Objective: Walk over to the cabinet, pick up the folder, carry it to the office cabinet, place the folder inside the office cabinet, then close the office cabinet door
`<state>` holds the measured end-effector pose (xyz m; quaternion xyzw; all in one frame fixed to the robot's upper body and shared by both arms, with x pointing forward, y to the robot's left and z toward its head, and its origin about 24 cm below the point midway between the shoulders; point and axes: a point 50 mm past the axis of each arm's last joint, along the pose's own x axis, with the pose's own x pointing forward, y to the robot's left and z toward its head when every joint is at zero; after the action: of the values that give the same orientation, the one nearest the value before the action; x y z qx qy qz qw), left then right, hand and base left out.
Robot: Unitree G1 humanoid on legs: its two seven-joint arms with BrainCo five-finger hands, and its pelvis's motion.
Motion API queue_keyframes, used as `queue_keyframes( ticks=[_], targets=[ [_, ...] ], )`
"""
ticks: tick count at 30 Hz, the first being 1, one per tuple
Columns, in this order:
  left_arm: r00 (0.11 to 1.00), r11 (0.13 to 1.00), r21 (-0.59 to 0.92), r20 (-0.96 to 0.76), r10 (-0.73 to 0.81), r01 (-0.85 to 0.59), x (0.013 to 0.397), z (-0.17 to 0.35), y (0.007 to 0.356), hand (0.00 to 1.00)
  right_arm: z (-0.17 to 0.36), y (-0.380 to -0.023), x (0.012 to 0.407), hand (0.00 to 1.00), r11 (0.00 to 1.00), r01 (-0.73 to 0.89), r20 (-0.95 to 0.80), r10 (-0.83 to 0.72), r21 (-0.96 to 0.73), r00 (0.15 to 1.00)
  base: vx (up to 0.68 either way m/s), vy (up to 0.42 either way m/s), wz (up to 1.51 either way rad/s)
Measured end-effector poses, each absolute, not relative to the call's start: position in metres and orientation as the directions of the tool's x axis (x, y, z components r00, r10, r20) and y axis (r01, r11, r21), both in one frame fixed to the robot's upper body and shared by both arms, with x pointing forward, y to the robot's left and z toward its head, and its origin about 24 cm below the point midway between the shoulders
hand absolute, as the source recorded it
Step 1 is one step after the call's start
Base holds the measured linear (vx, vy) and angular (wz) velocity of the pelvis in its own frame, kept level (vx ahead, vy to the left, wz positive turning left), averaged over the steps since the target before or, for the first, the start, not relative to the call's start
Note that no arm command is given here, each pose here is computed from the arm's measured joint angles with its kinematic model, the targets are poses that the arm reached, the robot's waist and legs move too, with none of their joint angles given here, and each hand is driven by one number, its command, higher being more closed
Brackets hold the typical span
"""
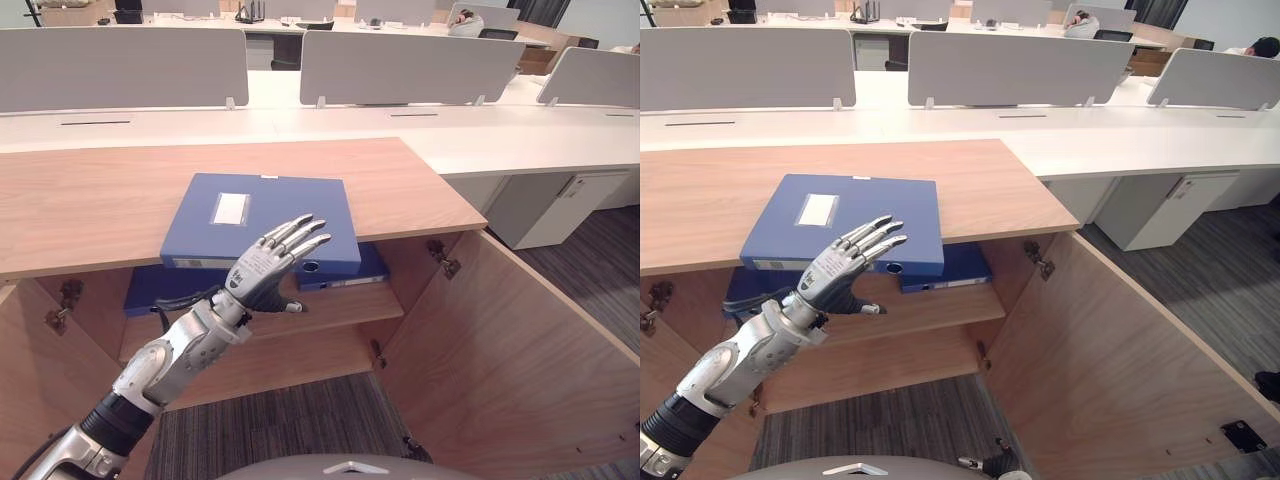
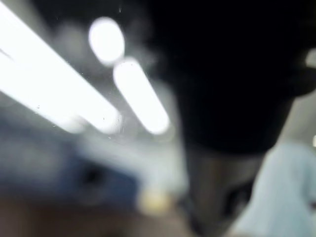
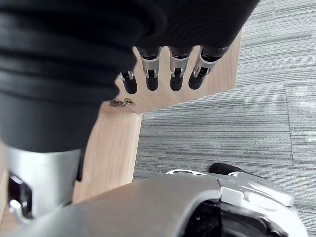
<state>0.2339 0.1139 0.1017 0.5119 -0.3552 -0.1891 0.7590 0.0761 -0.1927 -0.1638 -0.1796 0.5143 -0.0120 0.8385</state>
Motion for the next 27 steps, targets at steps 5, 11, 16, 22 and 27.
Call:
queue_keyframes(
  ticks=[5, 11, 16, 22, 27],
  targets=[
    [0.7, 0.363, 0.925, 0.331, -0.633, -0.109, 0.238, 0.094, 0.114, 0.0, -0.163, -0.192, 0.081, 0.0, 0.936, -0.16, -0.852, -0.204, -0.314, 0.482, 0.0, 0.0, 0.0],
    [0.731, 0.309, 0.937, 0.326, -0.6, -0.164, 0.243, 0.086, 0.113, 0.0, -0.163, -0.192, 0.081, 0.0, 0.937, -0.153, -0.851, -0.207, -0.314, 0.482, 0.0, 0.0, 0.0],
    [0.749, 0.321, 0.922, 0.368, -0.551, -0.217, 0.246, 0.085, 0.111, 0.0, -0.163, -0.192, 0.081, 0.0, 0.938, -0.15, -0.852, -0.207, -0.313, 0.481, 0.0, 0.0, 0.0],
    [0.761, 0.343, 0.905, 0.403, -0.509, -0.25, 0.249, 0.088, 0.11, 0.0, -0.163, -0.192, 0.081, 0.0, 0.94, -0.143, -0.852, -0.208, -0.31, 0.481, 0.0, 0.0, 0.0],
    [0.779, 0.359, 0.896, 0.416, -0.469, -0.263, 0.25, 0.089, 0.111, 0.0, -0.163, -0.192, 0.081, 0.0, 0.942, -0.137, -0.852, -0.209, -0.307, 0.48, 0.0, 0.0, 0.0]
  ],
)
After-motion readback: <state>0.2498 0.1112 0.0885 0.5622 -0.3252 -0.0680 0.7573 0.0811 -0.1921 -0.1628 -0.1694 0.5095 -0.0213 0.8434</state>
